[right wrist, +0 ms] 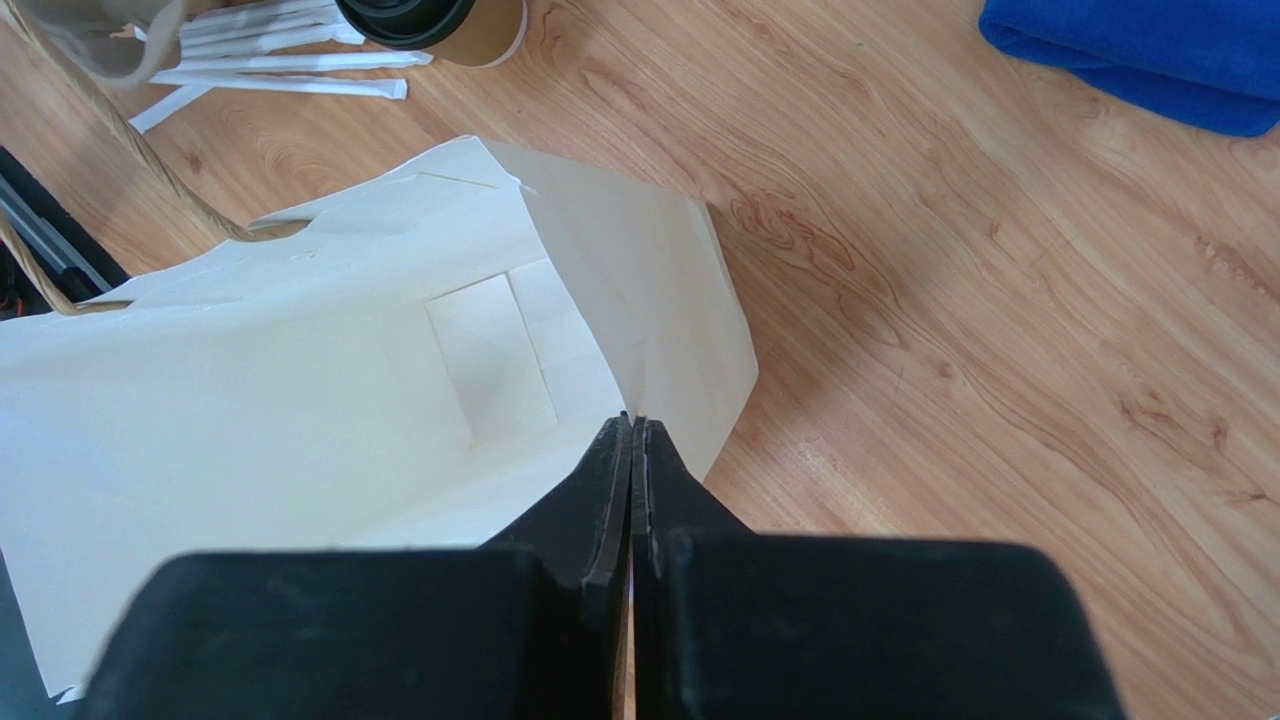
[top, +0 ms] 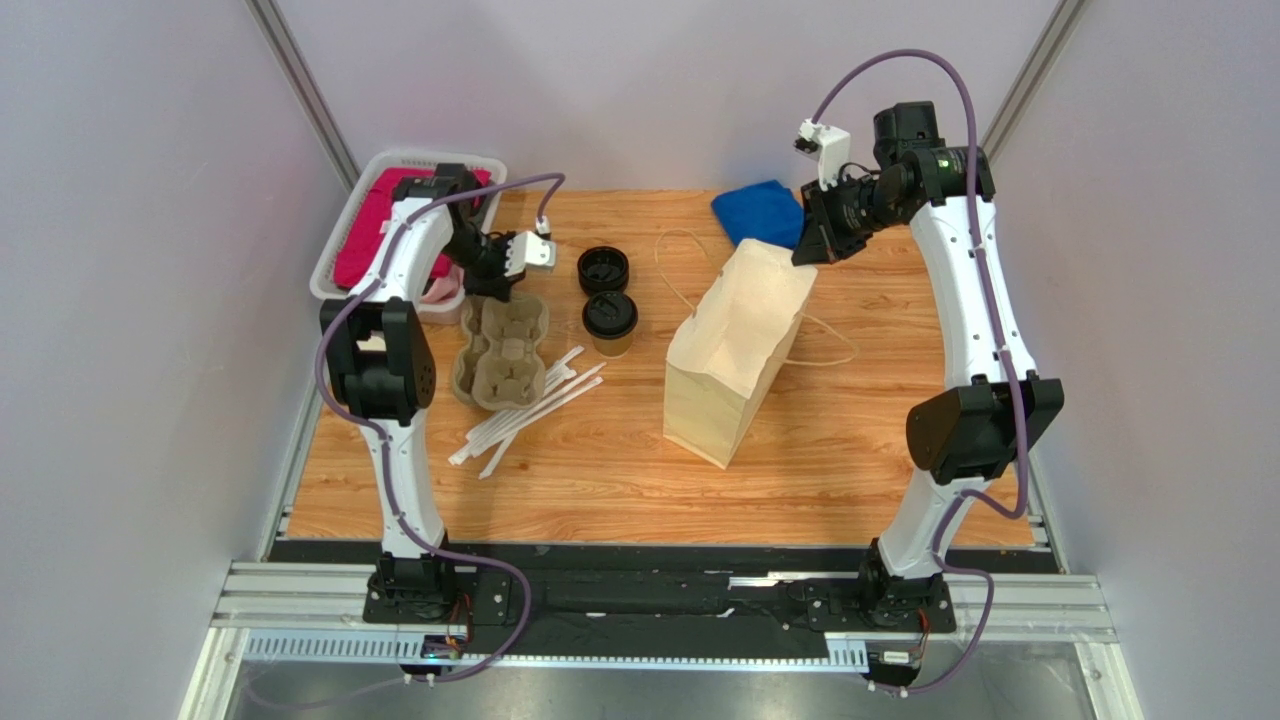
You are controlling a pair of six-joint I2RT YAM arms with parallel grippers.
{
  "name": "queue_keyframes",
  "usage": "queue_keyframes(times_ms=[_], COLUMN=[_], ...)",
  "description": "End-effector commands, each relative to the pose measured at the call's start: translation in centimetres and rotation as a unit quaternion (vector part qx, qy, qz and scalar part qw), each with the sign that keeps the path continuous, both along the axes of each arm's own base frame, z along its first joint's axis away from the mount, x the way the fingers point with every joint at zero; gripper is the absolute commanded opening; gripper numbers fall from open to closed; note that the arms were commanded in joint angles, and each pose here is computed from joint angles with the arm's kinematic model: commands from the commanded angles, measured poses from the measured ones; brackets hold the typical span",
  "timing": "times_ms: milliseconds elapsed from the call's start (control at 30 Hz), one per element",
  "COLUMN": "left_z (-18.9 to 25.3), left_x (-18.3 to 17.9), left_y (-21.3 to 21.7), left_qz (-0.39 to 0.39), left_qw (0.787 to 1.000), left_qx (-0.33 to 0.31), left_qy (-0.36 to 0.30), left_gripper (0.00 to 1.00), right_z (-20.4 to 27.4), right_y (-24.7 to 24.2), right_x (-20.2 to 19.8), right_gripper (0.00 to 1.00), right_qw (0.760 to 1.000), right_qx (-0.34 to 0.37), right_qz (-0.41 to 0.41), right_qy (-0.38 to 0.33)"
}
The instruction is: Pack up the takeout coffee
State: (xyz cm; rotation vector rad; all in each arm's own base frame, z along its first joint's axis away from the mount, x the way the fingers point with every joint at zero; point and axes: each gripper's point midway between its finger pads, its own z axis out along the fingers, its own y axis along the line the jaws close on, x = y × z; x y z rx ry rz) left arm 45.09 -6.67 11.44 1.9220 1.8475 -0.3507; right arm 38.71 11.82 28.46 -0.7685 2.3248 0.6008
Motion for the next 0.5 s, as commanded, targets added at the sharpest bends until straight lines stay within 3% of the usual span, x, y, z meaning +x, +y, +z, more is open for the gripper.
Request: queue_keyframes(times_ms=[0, 300, 467], left_z=[4.5, 14.9, 22.7], left_x=[-0.8, -5.6, -7.4], left_y=[-1.1, -2.8, -3.9], left_qz=[-0.001, 0.039, 0.108], left_qw=[0.999, 0.992, 0.972], left_qx=[-0.037, -0.107, -0.178], left_qy=[-0.026, -0.061, -0.111], left_gripper=[0.02, 0.00, 0.00], right_z=[0.2, 2.0, 2.8], right_y=[-0.2, 0.7, 1.2], right_x=[-3.6, -6.1, -8.3], right_gripper=[0.00, 0.00, 0.00], right_qw=[0.999, 0.995, 0.991], right_qx=[-0.006, 0.014, 0.027], right_qz=[0.040, 0.101, 0.129], right_qy=[0.036, 0.007, 0.003])
